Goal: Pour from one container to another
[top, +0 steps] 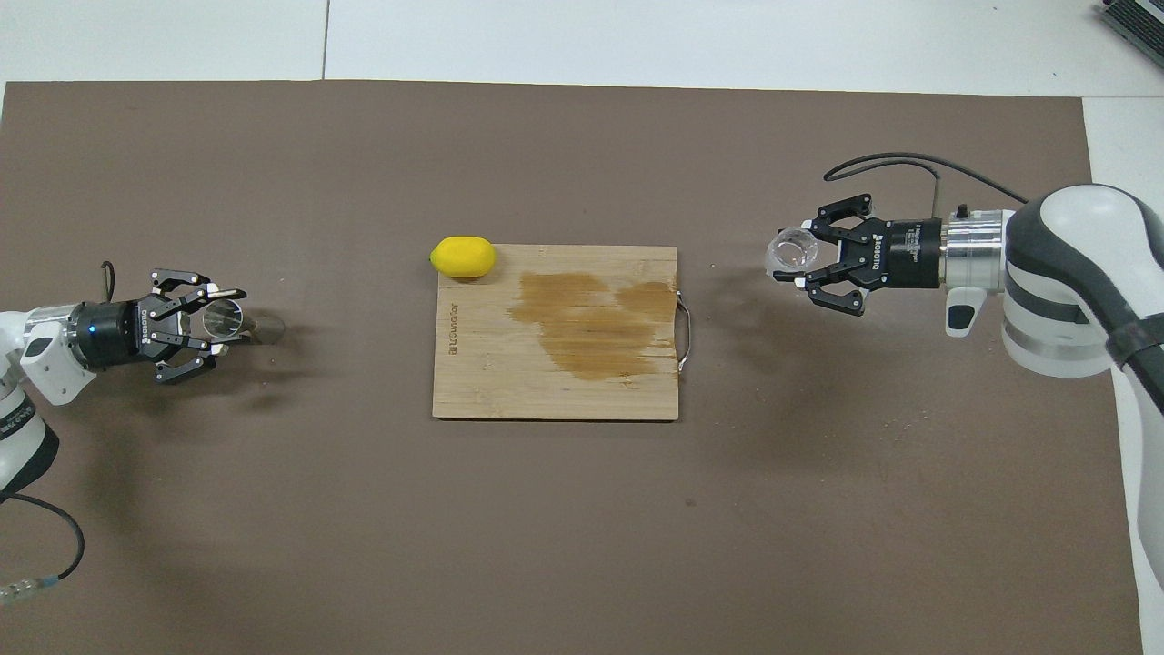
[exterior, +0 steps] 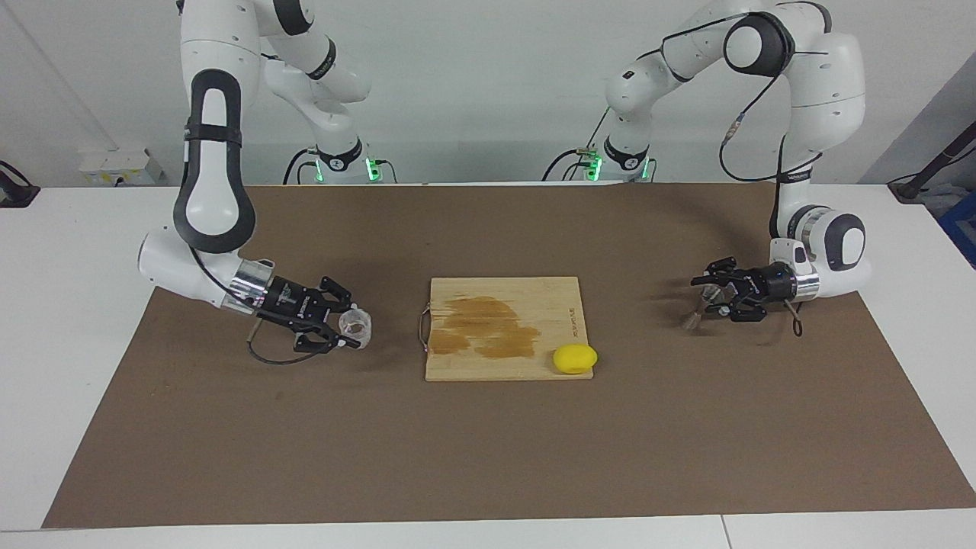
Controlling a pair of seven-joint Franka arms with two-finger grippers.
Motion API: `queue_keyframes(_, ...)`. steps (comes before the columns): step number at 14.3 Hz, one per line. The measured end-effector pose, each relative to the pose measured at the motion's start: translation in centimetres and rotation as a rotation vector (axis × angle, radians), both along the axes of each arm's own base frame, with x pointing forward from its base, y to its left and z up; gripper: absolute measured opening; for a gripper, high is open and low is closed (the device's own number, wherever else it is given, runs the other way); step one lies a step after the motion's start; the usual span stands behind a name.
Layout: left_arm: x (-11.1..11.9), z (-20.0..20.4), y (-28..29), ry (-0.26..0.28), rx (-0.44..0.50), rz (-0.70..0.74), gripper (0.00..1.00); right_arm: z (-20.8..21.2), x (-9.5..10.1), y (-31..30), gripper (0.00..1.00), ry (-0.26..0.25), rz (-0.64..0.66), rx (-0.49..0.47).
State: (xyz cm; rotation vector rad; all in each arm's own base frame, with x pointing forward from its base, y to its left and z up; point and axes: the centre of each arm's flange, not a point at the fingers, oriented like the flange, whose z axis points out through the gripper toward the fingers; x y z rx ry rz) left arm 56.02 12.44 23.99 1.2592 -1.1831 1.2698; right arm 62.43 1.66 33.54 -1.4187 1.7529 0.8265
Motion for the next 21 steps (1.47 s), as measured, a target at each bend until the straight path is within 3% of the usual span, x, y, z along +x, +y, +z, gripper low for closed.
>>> queue_keyframes(2,0.0,0.1,0.0,-0.001,0.001,0.000,0.45,0.0,0.0,0.2,0.51,0.000,0.003,0.001)
queue_keyframes(4,0.0,0.1,0.0,-0.002,0.002,0.000,0.31,0.0,0.0,0.3,0.51,0.000,0.005,0.001)
queue_keyframes(9,0.1,0.2,-0.2,-0.002,0.005,-0.001,0.30,0.4,0.0,0.4,0.51,-0.006,-0.003,0.012)
queue_keyframes(10,0.1,0.2,-0.2,-0.003,0.007,-0.001,0.25,0.5,0.1,0.4,0.51,-0.007,-0.004,0.014)
queue_keyframes(14,0.3,0.3,-1.3,0.002,0.016,-0.016,0.23,0.8,0.1,0.4,0.51,-0.012,-0.004,0.013)
queue_keyframes(21,0.3,2.2,-3.6,0.079,0.030,-0.051,0.23,1.4,0.0,0.2,0.51,-0.018,0.000,0.020)
